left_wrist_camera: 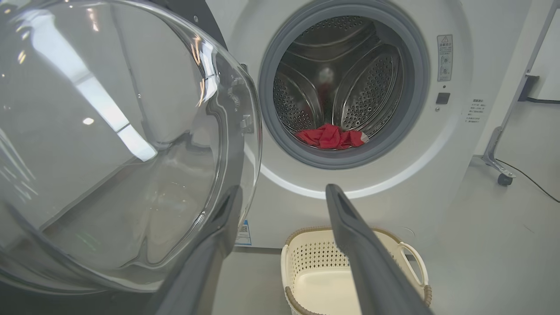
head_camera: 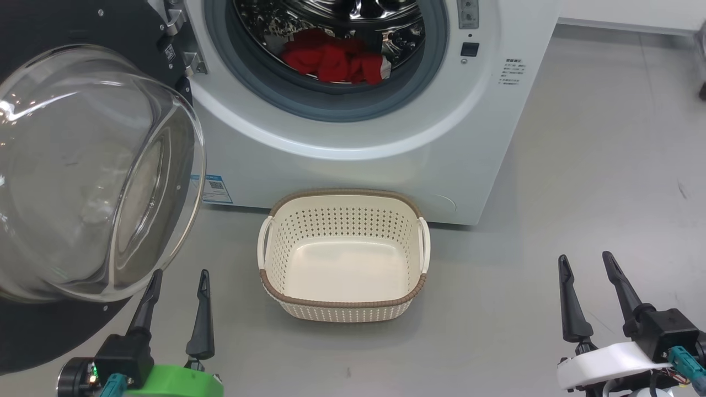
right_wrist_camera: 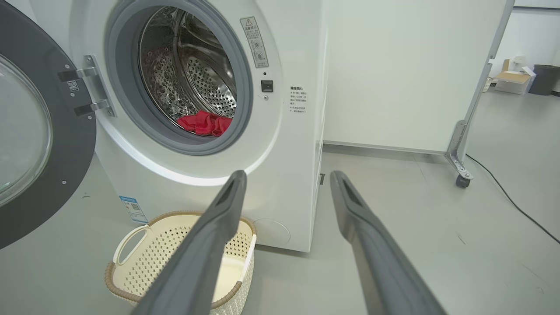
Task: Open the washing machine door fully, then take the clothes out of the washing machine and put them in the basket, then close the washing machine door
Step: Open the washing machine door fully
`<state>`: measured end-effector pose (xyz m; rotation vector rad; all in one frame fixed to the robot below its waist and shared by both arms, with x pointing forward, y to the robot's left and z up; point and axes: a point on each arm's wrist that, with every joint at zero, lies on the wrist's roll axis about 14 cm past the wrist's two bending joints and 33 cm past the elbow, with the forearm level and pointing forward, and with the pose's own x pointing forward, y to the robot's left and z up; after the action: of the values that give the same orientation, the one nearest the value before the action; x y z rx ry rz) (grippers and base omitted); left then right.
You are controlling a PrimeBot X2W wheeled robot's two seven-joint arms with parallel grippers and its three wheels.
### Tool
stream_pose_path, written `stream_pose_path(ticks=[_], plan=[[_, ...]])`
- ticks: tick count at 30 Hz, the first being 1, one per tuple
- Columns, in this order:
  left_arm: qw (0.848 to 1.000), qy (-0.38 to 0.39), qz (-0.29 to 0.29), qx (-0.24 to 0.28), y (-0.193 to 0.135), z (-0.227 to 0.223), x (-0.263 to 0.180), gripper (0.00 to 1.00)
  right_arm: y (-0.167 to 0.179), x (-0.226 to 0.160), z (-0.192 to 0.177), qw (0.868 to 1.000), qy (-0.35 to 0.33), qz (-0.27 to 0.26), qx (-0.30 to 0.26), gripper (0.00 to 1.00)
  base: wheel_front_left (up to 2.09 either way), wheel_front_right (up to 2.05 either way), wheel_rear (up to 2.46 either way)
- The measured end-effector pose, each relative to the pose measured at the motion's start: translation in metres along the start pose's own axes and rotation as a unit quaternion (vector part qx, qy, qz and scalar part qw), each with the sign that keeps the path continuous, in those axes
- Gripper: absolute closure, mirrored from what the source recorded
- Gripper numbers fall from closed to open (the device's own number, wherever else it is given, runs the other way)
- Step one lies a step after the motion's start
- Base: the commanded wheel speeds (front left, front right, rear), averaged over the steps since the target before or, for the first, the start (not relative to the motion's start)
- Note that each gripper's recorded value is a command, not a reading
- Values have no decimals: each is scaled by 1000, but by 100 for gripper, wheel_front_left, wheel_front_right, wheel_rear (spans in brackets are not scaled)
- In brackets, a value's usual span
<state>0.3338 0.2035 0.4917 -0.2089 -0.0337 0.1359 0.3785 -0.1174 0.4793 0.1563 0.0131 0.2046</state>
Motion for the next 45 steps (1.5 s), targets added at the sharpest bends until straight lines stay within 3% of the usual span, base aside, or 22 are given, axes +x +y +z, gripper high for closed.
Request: stream_pose_path(ticks=[26,45], plan=[[997,26,-78,-4,-54,-15,9,0,-34,-33,16,997,-25,-69,1,0,0,0,0],[995,39,-96,-4,-68,-19,6,0,-40,-41,16,996,-25,-85,4,0,0,0,0]])
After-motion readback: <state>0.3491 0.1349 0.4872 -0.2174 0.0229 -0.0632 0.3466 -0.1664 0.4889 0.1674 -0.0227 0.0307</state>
